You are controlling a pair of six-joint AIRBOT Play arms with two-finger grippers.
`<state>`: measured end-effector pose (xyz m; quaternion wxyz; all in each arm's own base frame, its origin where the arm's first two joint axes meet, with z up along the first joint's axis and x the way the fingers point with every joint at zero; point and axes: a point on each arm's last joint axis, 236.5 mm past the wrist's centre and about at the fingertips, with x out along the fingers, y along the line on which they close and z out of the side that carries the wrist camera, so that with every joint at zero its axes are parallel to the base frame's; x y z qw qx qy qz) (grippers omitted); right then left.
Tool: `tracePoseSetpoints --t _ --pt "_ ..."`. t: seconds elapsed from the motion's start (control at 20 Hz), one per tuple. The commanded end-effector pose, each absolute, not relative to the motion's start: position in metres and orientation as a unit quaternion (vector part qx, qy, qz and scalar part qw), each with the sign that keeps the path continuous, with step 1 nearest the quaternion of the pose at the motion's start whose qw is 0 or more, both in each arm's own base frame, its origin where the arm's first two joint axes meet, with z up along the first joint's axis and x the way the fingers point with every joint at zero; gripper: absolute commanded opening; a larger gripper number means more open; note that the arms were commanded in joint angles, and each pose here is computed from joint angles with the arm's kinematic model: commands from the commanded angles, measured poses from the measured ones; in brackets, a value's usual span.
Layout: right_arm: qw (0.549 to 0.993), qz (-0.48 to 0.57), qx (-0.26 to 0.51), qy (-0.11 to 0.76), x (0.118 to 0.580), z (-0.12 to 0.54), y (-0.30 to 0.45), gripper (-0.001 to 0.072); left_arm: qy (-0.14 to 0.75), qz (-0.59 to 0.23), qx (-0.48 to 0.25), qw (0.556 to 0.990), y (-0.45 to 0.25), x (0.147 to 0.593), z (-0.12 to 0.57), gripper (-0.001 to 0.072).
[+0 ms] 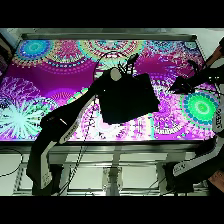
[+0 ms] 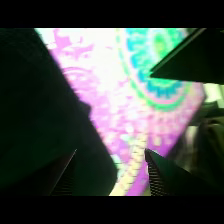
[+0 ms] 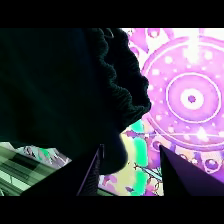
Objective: Fold the clothes and pants, and hang the long-sleeved shirts on hangers.
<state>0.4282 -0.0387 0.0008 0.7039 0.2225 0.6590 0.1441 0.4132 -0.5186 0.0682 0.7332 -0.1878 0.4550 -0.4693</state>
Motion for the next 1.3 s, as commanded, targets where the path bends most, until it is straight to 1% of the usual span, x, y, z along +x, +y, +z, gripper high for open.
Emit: tracePoseSetpoints --t 0.0,0.05,0.1,0.2,0.3,0.4,0.5,0.6,0.65,0.75,0.85,0.95,1.05,1.1,1.2,1.25 --pt "0.706 0.153 0.216 0.657 0.428 0.001 -0.037 0.0444 0.43 -0.519 -0.227 0.703 -0.535 0.403 0.089 0.0513" --pt "0.708 0.162 0.211 0.654 0.429 0.002 -0.036 0.0579 0.427 -0.522 -0.23 0.702 -0.531 0.406 0.095 0.0513" --pt "0.711 0.174 0.205 0.649 0.43 0.003 -0.034 0.0658 0.427 -0.522 -0.224 0.703 -0.524 0.409 0.098 0.0513" --pt "0.724 0.211 0.178 0.633 0.436 0.006 -0.024 0.067 0.447 -0.516 -0.193 0.705 -0.493 0.415 0.095 0.0512" --pt "0.735 0.246 0.142 0.616 0.445 0.004 -0.007 0.0675 0.518 -0.461 -0.142 0.706 -0.438 0.42 0.072 0.0512" --pt "0.745 0.26 0.093 0.607 0.458 -0.005 0.015 0.0676 0.612 -0.337 -0.032 0.715 -0.346 0.422 0.03 0.0511" --pt "0.752 0.249 0.023 0.61 0.469 -0.024 0.031 0.0679 0.682 -0.205 0.067 0.698 -0.255 0.412 0.005 0.0512" --pt "0.75 0.246 -0.045 0.612 0.475 -0.039 0.049 0.0687 0.711 -0.131 0.123 0.68 -0.2 0.402 0.001 0.0512" --pt "0.748 0.245 -0.068 0.613 0.477 -0.045 0.057 0.0688 0.712 -0.116 0.131 0.68 -0.187 0.4 0.001 0.0512" --pt "0.744 0.219 -0.093 0.624 0.48 -0.06 0.06 0.0689 0.713 -0.113 0.128 0.68 -0.181 0.394 0.002 0.0511" --pt "0.736 0.192 -0.093 0.642 0.479 -0.074 0.055 0.0688 0.716 -0.109 0.131 0.677 -0.176 0.39 0.0 0.0512" --pt "0.724 0.196 -0.079 0.657 0.473 -0.085 0.059 0.0682 0.722 -0.105 0.135 0.671 -0.173 0.386 -0.005 0.0512" --pt "0.699 0.214 -0.064 0.679 0.458 -0.095 0.072 0.0626 0.727 -0.103 0.137 0.665 -0.171 0.383 -0.009 0.0512" --pt "0.686 0.224 -0.063 0.69 0.45 -0.098 0.077 0.0452 0.729 -0.103 0.137 0.663 -0.171 0.382 -0.01 0.0512" --pt "0.673 0.231 -0.069 0.7 0.443 -0.096 0.08 0.0025 0.728 -0.103 0.137 0.663 -0.171 0.382 -0.01 0.0511" --pt "0.672 0.222 -0.073 0.703 0.444 -0.093 0.072 0.0014 0.729 -0.103 0.138 0.662 -0.171 0.382 -0.01 0.0511"
